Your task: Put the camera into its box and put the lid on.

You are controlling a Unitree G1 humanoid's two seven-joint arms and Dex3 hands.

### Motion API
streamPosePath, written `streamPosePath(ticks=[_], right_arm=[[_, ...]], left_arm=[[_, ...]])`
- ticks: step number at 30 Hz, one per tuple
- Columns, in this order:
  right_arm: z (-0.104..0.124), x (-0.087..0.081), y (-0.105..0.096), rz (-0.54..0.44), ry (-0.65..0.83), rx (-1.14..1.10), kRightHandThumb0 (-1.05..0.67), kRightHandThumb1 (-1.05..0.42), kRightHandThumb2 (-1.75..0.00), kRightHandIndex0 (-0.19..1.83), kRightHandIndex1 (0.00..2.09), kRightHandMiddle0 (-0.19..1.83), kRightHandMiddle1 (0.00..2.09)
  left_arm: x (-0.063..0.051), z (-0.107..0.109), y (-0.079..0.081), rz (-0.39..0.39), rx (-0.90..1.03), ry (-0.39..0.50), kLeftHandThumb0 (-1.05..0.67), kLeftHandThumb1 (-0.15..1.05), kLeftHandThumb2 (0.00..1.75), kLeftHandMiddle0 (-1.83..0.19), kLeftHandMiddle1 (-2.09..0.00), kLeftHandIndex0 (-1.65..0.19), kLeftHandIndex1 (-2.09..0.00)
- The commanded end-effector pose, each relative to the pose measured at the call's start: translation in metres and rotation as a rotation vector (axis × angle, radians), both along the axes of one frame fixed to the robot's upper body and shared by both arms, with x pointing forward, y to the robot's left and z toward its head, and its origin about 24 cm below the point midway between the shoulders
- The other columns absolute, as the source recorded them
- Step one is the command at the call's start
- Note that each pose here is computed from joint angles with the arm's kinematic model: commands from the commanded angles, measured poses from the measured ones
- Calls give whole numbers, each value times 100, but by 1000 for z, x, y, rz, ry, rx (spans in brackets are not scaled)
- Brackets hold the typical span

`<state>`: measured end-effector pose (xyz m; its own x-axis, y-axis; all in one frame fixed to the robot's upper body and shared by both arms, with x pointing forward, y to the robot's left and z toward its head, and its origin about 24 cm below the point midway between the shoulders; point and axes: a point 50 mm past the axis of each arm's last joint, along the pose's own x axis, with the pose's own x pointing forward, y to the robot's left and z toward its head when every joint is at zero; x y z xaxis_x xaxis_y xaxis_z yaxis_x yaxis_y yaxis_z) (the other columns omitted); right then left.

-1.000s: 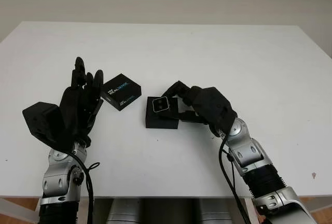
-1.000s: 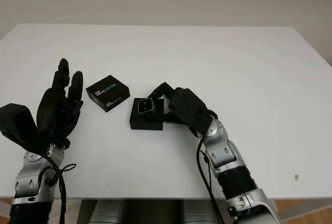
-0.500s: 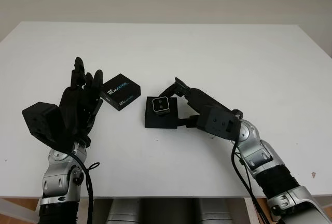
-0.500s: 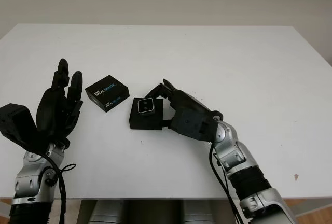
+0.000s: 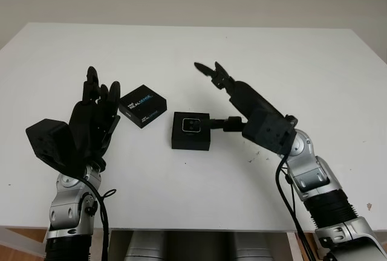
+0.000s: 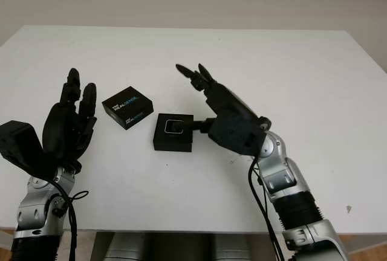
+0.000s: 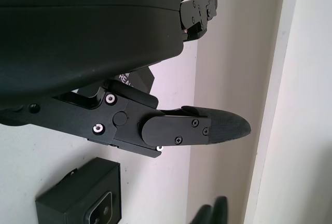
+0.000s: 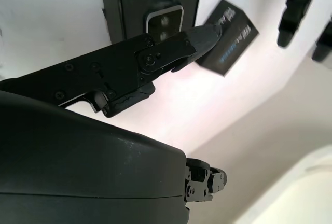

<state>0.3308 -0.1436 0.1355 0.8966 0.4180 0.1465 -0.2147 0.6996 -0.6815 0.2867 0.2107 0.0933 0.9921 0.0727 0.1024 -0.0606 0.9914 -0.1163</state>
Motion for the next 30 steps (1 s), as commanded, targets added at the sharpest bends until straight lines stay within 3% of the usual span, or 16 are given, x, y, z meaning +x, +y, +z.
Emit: streamPosePath(ticks=[1, 9, 13, 15, 20, 26, 30], right_arm=[[13, 2, -2, -23, -54, 18, -62, -90, -5, -19, 0, -8, 7], [17, 1, -4, -40, -74, 110, -62, -94, -7, -19, 0, -12, 5], [12, 0, -7, -39, 21, 324, -58, -98, -7, -18, 2, -11, 6], [10, 1, -8, -44, 69, 429, -57, -100, -8, -19, 2, -12, 5], [11, 1, -15, -82, 129, 588, -58, -104, -9, -15, 4, -12, 5], [12, 1, -21, -141, 138, 596, -59, -105, -12, -12, 6, -9, 6], [14, 0, -28, -129, 201, 690, -60, -105, -16, -14, 5, -6, 8]], left_arm=[[0, 5, 0, 0, 0, -18, -69, 105, 35, 19, -4, 19, -1], [2, 7, 1, 20, 26, -37, -69, 105, 34, 19, -4, 19, -2], [6, 13, 3, 191, 249, -86, -63, 105, 21, -5, -13, 0, -12], [8, 15, 3, 223, 368, -113, -59, 105, 13, -16, -12, -7, -14], [18, 24, 5, 137, 792, -72, -65, 103, 6, -5, -3, -1, -8], [34, 29, 0, 37, 1044, -53, -73, 98, 4, 11, -1, 7, -4], [46, 32, 2, 32, 1170, -51, -75, 96, 4, 18, -2, 6, -5]])
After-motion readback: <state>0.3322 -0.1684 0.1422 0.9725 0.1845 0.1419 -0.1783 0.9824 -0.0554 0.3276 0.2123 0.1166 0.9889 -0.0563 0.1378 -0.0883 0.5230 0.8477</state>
